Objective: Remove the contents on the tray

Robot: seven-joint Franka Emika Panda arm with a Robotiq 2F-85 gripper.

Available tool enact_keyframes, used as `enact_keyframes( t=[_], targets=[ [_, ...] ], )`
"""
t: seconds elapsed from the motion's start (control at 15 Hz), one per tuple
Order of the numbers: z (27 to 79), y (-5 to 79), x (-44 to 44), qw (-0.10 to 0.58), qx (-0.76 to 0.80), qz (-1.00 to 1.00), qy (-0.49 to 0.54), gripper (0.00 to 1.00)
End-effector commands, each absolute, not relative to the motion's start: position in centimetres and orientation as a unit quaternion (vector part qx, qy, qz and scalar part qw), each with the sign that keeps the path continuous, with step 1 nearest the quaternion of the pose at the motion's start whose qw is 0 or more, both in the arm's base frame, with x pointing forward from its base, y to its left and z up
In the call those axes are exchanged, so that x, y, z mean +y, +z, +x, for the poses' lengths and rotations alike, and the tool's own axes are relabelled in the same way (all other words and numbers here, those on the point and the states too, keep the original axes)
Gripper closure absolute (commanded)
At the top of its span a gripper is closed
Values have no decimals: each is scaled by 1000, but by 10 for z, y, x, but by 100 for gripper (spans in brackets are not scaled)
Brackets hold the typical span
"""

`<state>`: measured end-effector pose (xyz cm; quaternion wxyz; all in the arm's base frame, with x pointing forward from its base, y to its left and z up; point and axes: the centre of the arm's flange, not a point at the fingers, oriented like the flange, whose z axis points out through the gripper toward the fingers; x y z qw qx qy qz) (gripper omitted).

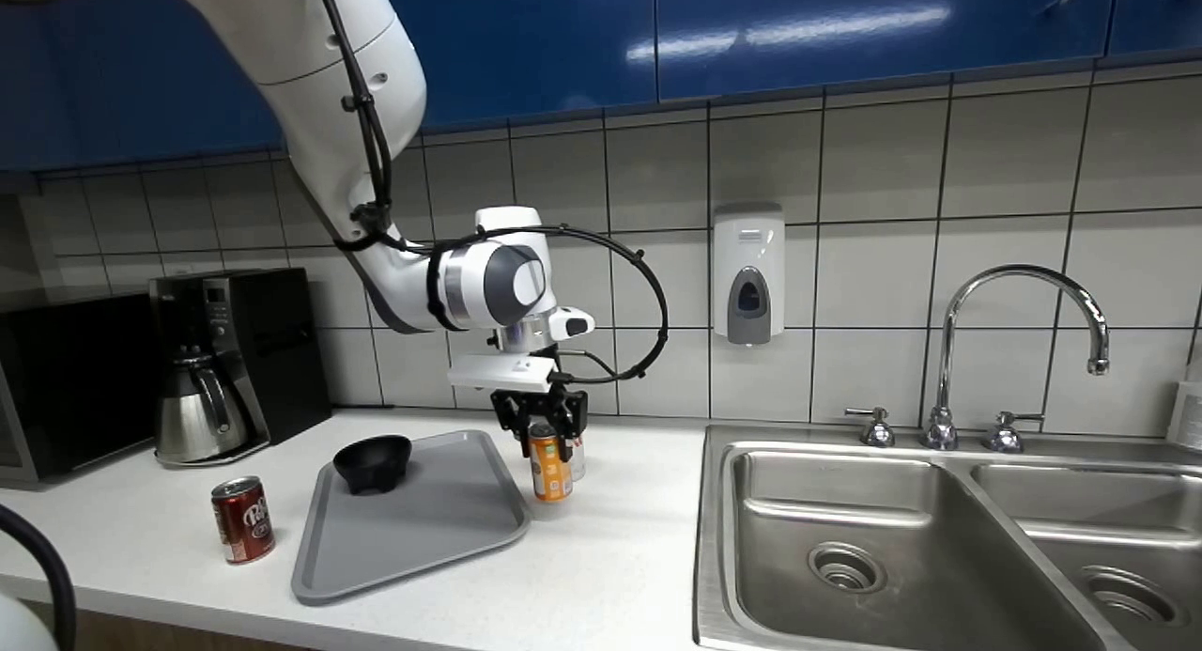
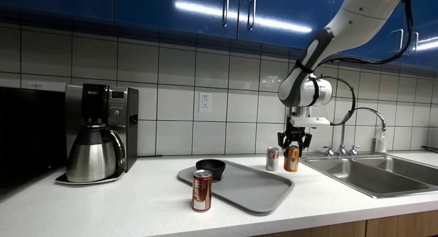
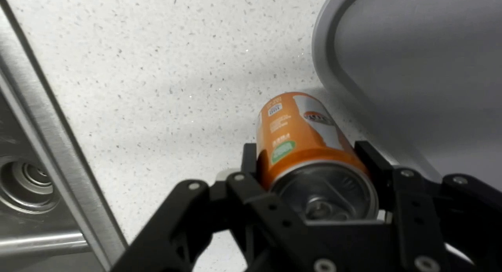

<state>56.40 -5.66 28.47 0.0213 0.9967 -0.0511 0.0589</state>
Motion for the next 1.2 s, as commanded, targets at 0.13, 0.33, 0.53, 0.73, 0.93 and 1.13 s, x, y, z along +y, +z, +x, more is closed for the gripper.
enact_keyframes(
  t=[0.13,0.33,0.53,0.73,0.93,1.13],
  targets=[
    [563,285,-68,14,-55,997,61,62],
    [563,281,-69,13,-57,997,57,62],
    [563,277,-71,12,-59,997,54,62],
    [563,276,-75,11,-63,997,53,62],
    [562,274,-79,11,-67,996,51,62],
    [562,271,-82,11,-69,996,49,62]
  ],
)
